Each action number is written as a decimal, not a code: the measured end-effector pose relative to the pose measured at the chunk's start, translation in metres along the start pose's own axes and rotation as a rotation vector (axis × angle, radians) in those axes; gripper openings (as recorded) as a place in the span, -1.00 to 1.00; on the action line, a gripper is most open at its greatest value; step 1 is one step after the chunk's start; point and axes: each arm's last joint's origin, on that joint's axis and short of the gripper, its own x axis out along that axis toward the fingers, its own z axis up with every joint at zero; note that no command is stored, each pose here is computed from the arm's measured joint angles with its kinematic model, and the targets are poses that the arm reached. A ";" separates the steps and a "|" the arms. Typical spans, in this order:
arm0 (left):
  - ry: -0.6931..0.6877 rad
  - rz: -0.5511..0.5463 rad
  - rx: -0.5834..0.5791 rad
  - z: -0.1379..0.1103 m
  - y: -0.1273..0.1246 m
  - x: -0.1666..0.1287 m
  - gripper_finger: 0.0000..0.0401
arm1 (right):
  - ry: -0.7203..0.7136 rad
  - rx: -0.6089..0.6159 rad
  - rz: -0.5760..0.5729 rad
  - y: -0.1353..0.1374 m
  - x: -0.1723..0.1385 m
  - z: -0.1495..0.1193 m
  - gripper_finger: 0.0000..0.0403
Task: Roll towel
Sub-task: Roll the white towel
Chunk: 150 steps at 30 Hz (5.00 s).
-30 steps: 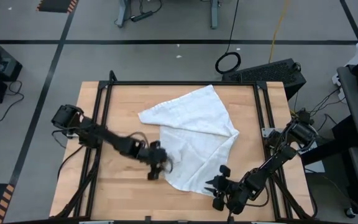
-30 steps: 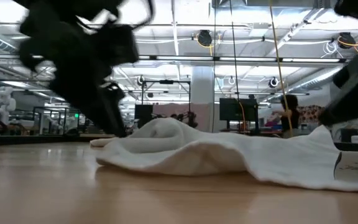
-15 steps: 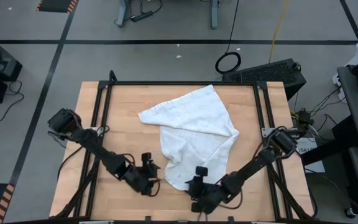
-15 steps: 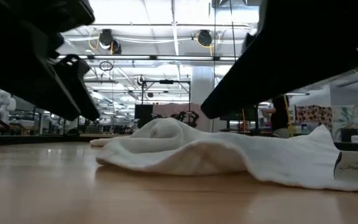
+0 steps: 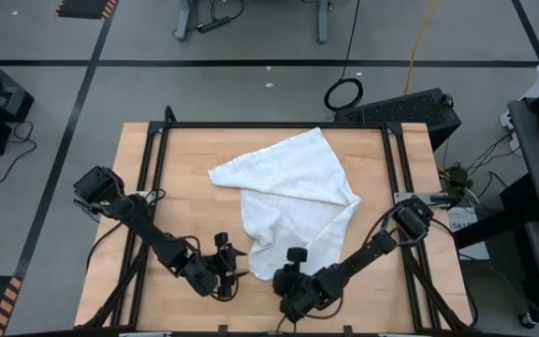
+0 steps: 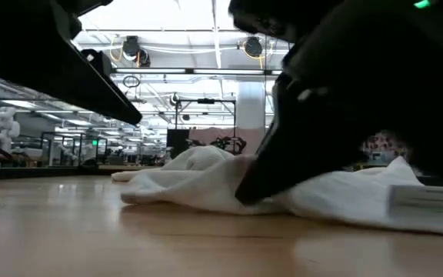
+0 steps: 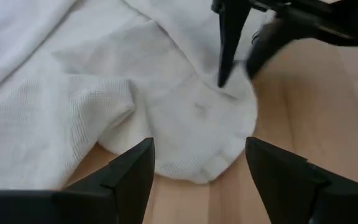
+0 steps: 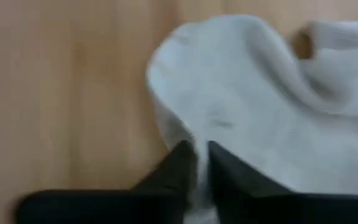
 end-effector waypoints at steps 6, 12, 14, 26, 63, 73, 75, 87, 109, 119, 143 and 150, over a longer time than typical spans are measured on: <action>-0.051 0.051 0.016 -0.013 -0.008 0.016 0.28 | 0.022 0.161 -0.107 -0.035 -0.036 0.018 -0.93; -0.183 0.149 -0.074 -0.014 -0.012 0.026 0.28 | -0.030 0.324 -0.173 -0.070 -0.077 0.037 -0.98; -0.221 0.157 -0.113 -0.011 -0.012 0.029 0.28 | -0.035 0.350 -0.183 -0.078 -0.085 0.040 -0.98; -0.325 0.075 -0.198 0.001 -0.022 0.047 0.28 | -0.038 0.370 -0.187 -0.094 -0.087 0.050 -0.99; -0.030 0.080 0.298 -0.012 0.033 0.064 0.03 | 0.121 0.263 -0.198 -0.125 -0.069 0.054 -1.00; 0.106 0.166 0.435 -0.008 0.071 0.074 -0.91 | 0.180 0.248 -0.135 -0.122 -0.070 0.051 -1.00; 0.076 0.164 0.460 0.006 0.072 0.061 -0.93 | 0.202 0.234 -0.113 -0.119 -0.072 0.049 -1.00; -0.153 0.316 0.465 0.092 0.131 -0.069 -0.90 | 0.189 0.138 0.030 -0.099 -0.080 0.048 -1.00; 0.150 0.059 0.033 0.007 0.088 -0.038 0.24 | 0.145 0.309 0.023 -0.132 -0.056 0.070 -1.00; -0.141 0.027 0.080 -0.011 0.018 -0.022 0.24 | 0.143 0.374 -0.019 -0.160 -0.041 0.079 -1.00; -0.084 0.583 0.336 0.055 0.128 0.024 -0.27 | 0.243 0.340 0.092 -0.145 -0.034 0.070 -1.00; -0.144 0.233 0.152 0.059 0.105 0.001 -0.28 | 0.247 0.382 0.035 -0.157 -0.021 0.071 -1.00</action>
